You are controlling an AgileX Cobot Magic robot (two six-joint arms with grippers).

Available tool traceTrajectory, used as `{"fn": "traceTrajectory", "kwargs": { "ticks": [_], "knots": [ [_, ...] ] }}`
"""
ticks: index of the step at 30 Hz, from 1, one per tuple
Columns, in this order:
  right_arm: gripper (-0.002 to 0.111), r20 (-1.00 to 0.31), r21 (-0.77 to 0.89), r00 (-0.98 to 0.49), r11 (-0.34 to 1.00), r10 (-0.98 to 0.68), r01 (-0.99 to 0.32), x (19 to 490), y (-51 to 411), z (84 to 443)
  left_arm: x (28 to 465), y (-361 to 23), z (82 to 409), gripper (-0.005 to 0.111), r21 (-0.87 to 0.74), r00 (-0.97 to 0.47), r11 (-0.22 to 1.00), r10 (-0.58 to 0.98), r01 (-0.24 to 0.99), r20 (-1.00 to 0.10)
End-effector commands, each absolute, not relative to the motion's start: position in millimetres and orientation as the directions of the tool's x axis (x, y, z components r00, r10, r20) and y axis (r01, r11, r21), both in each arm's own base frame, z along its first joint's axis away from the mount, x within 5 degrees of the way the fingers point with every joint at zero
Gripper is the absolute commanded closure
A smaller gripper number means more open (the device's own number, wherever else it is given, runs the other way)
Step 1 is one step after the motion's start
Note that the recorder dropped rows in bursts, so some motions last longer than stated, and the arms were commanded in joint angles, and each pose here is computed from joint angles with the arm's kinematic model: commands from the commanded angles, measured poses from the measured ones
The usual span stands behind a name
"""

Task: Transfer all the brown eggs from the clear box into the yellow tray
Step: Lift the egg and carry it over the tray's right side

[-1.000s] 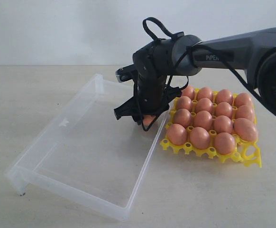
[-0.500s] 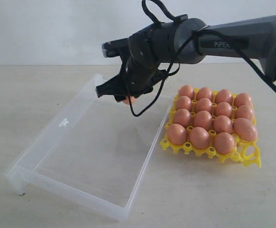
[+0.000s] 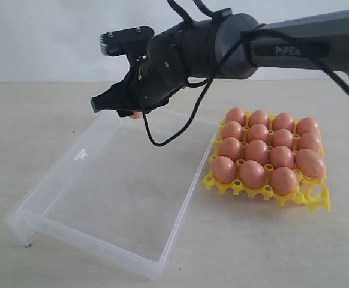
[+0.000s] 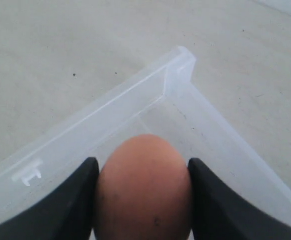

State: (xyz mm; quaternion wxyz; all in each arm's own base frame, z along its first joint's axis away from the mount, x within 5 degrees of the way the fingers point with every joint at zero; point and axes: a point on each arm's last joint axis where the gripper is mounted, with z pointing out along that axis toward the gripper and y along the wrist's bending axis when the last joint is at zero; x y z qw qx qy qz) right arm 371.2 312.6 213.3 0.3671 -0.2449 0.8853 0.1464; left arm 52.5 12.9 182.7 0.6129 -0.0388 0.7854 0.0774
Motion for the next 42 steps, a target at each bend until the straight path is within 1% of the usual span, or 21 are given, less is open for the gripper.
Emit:
{"fn": "traceTrajectory", "kwargs": {
  "ticks": [1,2,4,6,8,12,13,14,15,17,21,25,28,30,32,34,35,37,38,40,42],
  "knots": [
    [0.109,-0.889,0.1,-0.41,0.787,-0.203,-0.608,341,291,240,53,13,184,0.111,0.08,-0.245,0.985,0.041,-0.152,-0.969],
    [0.109,-0.933,0.114,-0.332,0.766,-0.136,-0.633,323,279,239,53,13,184,0.111,0.08,-0.245,0.985,0.041,-0.152,-0.969],
    [0.109,-0.963,0.126,-0.262,0.745,-0.067,-0.655,299,260,239,53,13,184,0.111,0.08,-0.245,0.985,0.041,-0.152,-0.969],
    [0.109,-0.968,0.13,-0.245,0.738,-0.049,-0.662,281,246,240,53,13,184,0.111,0.08,-0.245,0.985,0.041,-0.152,-0.969],
    [0.109,-0.972,0.139,-0.233,0.737,-0.026,-0.662,265,232,252,53,13,184,0.111,0.08,-0.245,0.985,0.041,-0.152,-0.969],
    [0.109,-0.991,0.132,-0.114,0.74,0.074,-0.659,232,202,313,53,13,184,0.111,0.08,-0.245,0.985,0.041,-0.152,-0.969],
    [0.109,-0.996,0.085,-0.077,0.754,0.045,-0.652,219,188,327,53,13,184,0.111,0.08,-0.245,0.985,0.041,-0.152,-0.969],
    [0.109,-0.998,0.04,-0.06,0.764,0.002,-0.645,213,180,328,53,13,184,0.111,0.08,-0.245,0.985,0.041,-0.152,-0.969],
    [0.109,-0.996,0.0,-0.068,0.796,-0.051,-0.605,209,164,319,53,13,184,0.111,0.08,-0.245,0.985,0.041,-0.152,-0.969],
    [0.109,-0.992,0.012,-0.114,0.85,-0.056,-0.527,212,143,302,53,13,184,0.111,0.08,-0.245,0.985,0.041,-0.152,-0.969],
    [0.109,-0.981,0.068,-0.192,0.967,0.021,-0.244,232,85,270,53,13,184,0.111,0.08,-0.245,0.985,0.041,-0.152,-0.969],
    [0.109,-0.983,0.092,-0.162,0.996,0.09,-0.002,248,25,272,53,13,184,0.111,0.08,-0.245,0.985,0.041,-0.152,-0.969],
    [0.109,-0.965,0.091,-0.244,0.995,0.1,0.049,255,-8,277,53,13,184,0.111,0.08,-0.245,0.985,0.041,-0.152,-0.969],
    [0.109,-0.954,0.042,-0.295,0.999,0.046,0.02,255,-16,275,53,13,184,0.111,0.08,-0.245,0.985,0.041,-0.152,-0.969],
    [0.109,-0.951,0.043,-0.308,0.998,0.027,-0.046,252,-16,272,53,13,184,0.111,0.08,-0.245,0.985,0.041,-0.152,-0.969],
    [0.109,-0.945,0.134,-0.322,0.969,0.061,-0.208,250,-4,270,53,13,184,0.111,0.08,-0.245,0.985,0.041,-0.152,-0.969],
    [0.109,-0.933,0.214,-0.342,0.935,0.11,-0.283,248,2,270,53,13,184,0.111,0.08,-0.245,0.985,0.041,-0.152,-0.969],
    [0.109,-0.917,0.316,-0.379,0.801,0.121,-0.508,244,21,271,53,13,184,0.111,0.08,-0.245,0.985,0.041,-0.152,-0.969],
    [0.109,-0.914,0.346,-0.383,0.743,0.131,-0.573,243,26,271,53,13,184,0.111,0.08,-0.245,0.985,0.041,-0.152,-0.969],
    [0.109,-0.896,0.413,-0.414,0.645,0.161,-0.643,242,33,268,53,13,184,0.111,0.08,-0.245,0.985,0.041,-0.152,-0.969],
    [0.109,-0.868,0.467,-0.466,0.599,0.172,-0.65,241,36,261,53,13,184,0.111,0.08,-0.245,0.985,0.041,-0.152,-0.969]
  ]
}}
